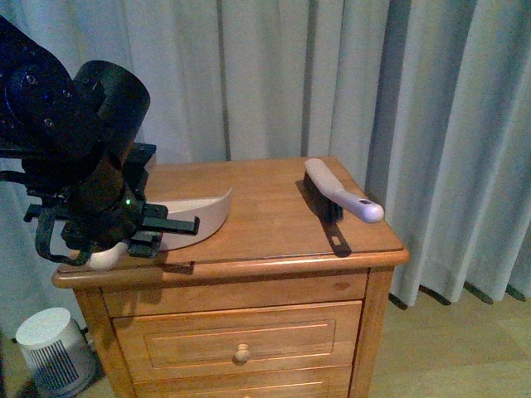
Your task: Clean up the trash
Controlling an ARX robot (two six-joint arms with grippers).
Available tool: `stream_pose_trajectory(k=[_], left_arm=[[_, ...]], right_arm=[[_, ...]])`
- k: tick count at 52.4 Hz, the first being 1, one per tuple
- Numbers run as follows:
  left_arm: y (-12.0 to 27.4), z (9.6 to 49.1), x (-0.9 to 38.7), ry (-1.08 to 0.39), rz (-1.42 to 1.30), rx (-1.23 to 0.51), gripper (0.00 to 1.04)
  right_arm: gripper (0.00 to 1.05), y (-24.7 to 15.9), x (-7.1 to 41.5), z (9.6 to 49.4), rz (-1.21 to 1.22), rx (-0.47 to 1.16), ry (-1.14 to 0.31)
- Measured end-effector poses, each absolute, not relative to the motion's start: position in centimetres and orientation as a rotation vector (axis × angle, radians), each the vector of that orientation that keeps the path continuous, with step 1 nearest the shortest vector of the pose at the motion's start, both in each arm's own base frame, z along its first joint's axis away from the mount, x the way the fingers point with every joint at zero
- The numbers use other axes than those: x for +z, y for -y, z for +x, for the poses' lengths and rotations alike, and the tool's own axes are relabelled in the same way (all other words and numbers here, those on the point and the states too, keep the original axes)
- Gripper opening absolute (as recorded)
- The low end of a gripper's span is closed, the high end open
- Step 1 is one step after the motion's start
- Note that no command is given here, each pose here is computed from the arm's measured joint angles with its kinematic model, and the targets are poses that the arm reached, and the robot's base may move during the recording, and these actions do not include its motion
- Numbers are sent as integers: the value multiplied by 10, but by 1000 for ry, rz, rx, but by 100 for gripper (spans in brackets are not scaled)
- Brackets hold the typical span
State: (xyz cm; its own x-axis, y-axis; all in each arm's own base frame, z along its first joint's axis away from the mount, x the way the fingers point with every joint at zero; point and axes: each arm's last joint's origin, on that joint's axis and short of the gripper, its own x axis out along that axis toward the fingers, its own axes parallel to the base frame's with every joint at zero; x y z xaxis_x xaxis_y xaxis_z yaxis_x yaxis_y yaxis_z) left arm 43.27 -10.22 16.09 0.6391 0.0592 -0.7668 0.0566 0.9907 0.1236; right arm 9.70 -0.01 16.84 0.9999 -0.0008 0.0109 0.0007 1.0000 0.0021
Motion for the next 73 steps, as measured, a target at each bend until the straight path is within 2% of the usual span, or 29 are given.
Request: stream_pose_trajectory(k=[8, 15, 20, 26, 37, 52, 73], left_arm=[[105, 429, 180, -808, 148, -35, 25], [112, 422, 218, -665, 133, -116, 25], [119, 403, 263, -495, 110, -219, 25], [117, 380, 293, -350, 114, -276, 25], [101, 333, 312, -140, 214, -270, 25], [86, 305, 304, -109, 260, -256, 25], [73, 301, 297, -124, 257, -229, 25]], right_arm=[[97, 0, 168, 97, 2, -1, 11], [97, 0, 168, 97, 2, -1, 11], [97, 0, 168, 97, 2, 0, 11], [97, 0, 168, 97, 2, -1, 11], [97, 0, 168, 97, 2, -1, 11], [97, 0, 168, 97, 2, -1, 11], [97, 0, 168, 97, 2, -1, 11]])
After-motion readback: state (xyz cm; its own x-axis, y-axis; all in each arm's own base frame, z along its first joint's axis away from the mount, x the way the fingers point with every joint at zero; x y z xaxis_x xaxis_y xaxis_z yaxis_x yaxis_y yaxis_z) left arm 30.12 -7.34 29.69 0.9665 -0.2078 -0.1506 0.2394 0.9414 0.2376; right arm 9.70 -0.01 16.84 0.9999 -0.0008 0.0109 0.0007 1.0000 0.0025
